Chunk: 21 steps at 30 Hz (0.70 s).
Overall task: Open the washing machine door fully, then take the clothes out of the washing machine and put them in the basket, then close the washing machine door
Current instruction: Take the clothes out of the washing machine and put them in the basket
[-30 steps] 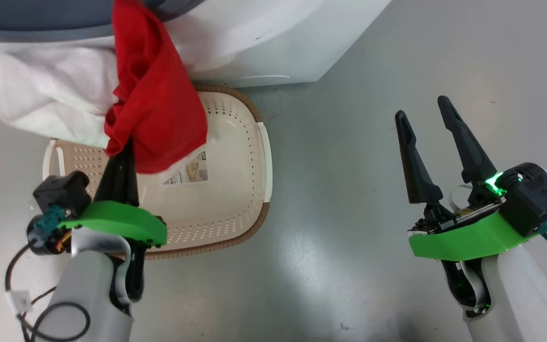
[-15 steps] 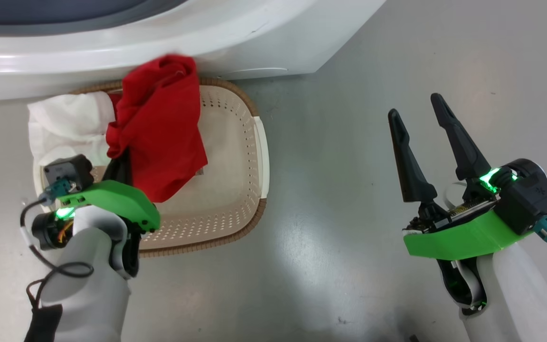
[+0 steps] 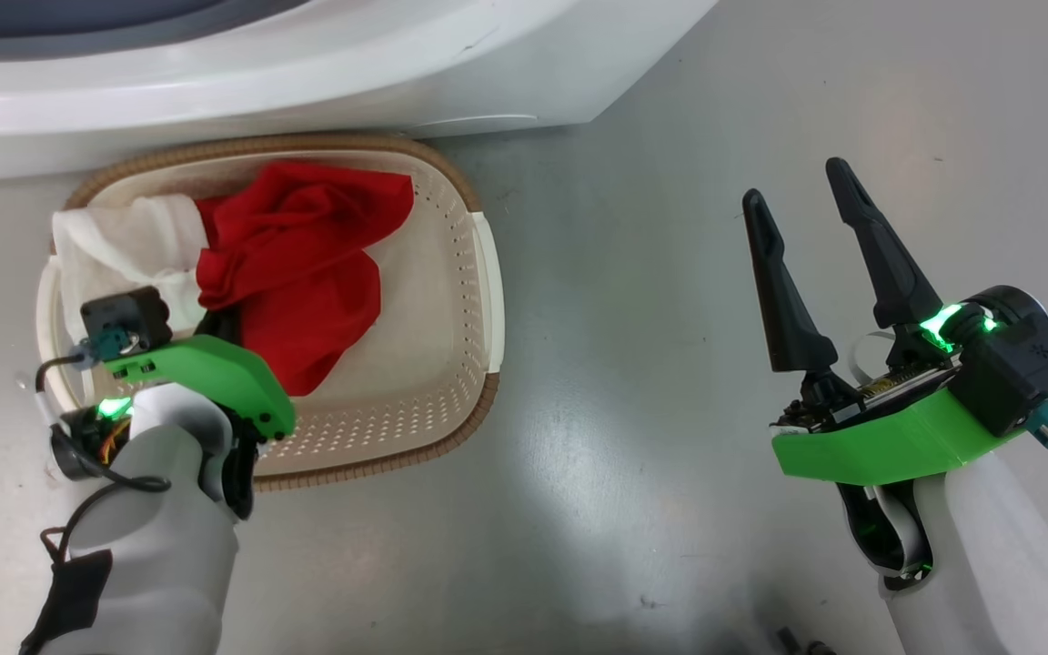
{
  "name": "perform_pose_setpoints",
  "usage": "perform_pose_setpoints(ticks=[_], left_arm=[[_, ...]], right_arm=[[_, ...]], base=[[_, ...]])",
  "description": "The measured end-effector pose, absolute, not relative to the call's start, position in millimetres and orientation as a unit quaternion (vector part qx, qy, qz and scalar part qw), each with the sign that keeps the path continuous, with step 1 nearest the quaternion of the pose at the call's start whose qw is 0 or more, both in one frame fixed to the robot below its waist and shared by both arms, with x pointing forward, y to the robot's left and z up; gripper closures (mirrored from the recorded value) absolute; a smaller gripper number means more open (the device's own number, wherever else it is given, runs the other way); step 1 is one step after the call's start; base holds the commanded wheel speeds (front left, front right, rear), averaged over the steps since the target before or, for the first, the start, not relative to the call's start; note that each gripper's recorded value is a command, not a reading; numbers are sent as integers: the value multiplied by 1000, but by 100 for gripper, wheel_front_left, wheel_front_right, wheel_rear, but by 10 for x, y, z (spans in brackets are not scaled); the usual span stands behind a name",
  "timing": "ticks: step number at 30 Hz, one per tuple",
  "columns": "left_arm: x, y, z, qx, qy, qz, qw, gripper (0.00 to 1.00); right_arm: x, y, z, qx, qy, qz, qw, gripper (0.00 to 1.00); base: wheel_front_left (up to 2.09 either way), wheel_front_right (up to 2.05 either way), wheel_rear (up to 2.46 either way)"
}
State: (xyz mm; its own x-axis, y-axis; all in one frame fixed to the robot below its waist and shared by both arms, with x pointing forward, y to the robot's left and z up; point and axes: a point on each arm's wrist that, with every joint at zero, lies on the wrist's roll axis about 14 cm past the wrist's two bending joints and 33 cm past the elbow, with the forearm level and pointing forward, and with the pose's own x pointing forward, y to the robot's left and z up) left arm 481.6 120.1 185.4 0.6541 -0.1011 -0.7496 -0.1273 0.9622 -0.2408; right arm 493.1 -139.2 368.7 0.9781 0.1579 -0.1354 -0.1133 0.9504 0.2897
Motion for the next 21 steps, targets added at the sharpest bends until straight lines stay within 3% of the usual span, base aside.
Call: perform_pose_setpoints(ticks=[7,12,13,14,21], left_arm=[[4751,1196,1806,-142,427,9,893,97],[4739,1213,1807,-143,428,12,892,48],[4743,1216,1811,-143,428,13,892,18],[4763,1217,1827,-143,426,12,893,0],[4831,1225,1926,-139,414,9,899,0]], right_arm=[[4928,-1404,3680,141,80,67,985,0],[4928,-1395,3674,141,81,68,984,0],[4928,-1393,3674,142,81,68,984,0],[4929,-1388,3677,142,80,69,984,0],[4933,-1375,3731,141,75,71,984,0]], base=[[0,0,0],[0,0,0],[0,0,0],[0,0,0],[0,0,0]])
